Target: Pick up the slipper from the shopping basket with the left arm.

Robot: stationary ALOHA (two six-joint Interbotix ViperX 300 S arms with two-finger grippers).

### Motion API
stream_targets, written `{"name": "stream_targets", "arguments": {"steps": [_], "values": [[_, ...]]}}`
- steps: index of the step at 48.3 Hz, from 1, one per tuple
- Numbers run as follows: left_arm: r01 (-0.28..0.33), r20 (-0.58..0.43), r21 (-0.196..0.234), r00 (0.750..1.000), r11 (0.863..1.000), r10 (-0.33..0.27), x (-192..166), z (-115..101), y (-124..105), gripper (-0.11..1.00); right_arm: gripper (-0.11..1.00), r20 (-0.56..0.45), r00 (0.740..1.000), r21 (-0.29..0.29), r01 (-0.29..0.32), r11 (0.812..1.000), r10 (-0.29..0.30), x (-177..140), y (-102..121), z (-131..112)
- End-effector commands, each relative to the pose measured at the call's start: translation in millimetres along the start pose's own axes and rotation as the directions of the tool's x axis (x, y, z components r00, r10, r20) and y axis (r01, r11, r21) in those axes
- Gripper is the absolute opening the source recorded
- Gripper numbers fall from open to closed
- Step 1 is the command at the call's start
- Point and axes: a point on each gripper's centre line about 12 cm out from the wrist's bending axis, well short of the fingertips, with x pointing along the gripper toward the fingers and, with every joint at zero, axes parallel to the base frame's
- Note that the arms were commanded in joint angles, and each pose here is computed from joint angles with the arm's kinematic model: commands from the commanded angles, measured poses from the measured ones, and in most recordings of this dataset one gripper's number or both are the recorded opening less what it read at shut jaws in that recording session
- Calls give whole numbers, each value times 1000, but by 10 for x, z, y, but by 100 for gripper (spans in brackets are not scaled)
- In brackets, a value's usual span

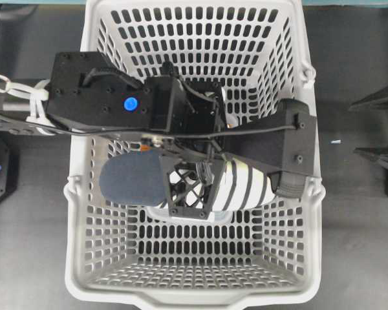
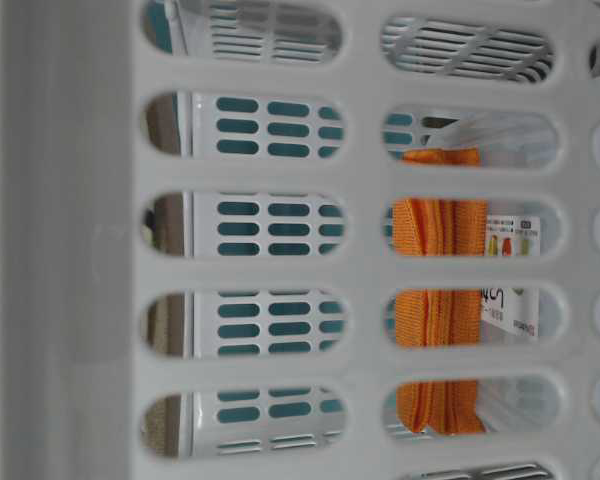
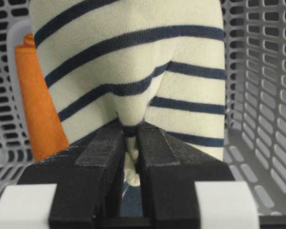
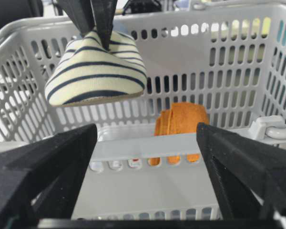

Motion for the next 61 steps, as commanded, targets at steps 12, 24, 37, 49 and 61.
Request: {"name": "stream_targets", "arguments": {"steps": [12, 24, 37, 49, 61], "values": [[-3, 29, -4, 1000, 1000, 3, -201, -1, 19, 6, 80, 12, 1000, 3, -1, 1000, 1, -3, 3, 38], [-3, 29, -1, 1000, 1000, 3, -206, -1, 20, 6, 80, 14, 1000, 3, -1, 1000, 1, -6, 3, 40], [-3, 44, 0, 999, 1000, 3, -245, 33, 21, 6, 80, 12, 1000, 3, -1, 1000, 1, -6, 3, 34], [-4, 24, 3, 1000, 1000, 4, -245, 35, 21, 6, 80, 14, 1000, 5, -1, 1000, 1, -8, 3, 36], [-4, 6, 1, 1000, 1000, 4, -253, 10, 22, 6, 80, 14, 1000, 5, -1, 1000, 1, -8, 2, 32]]}}
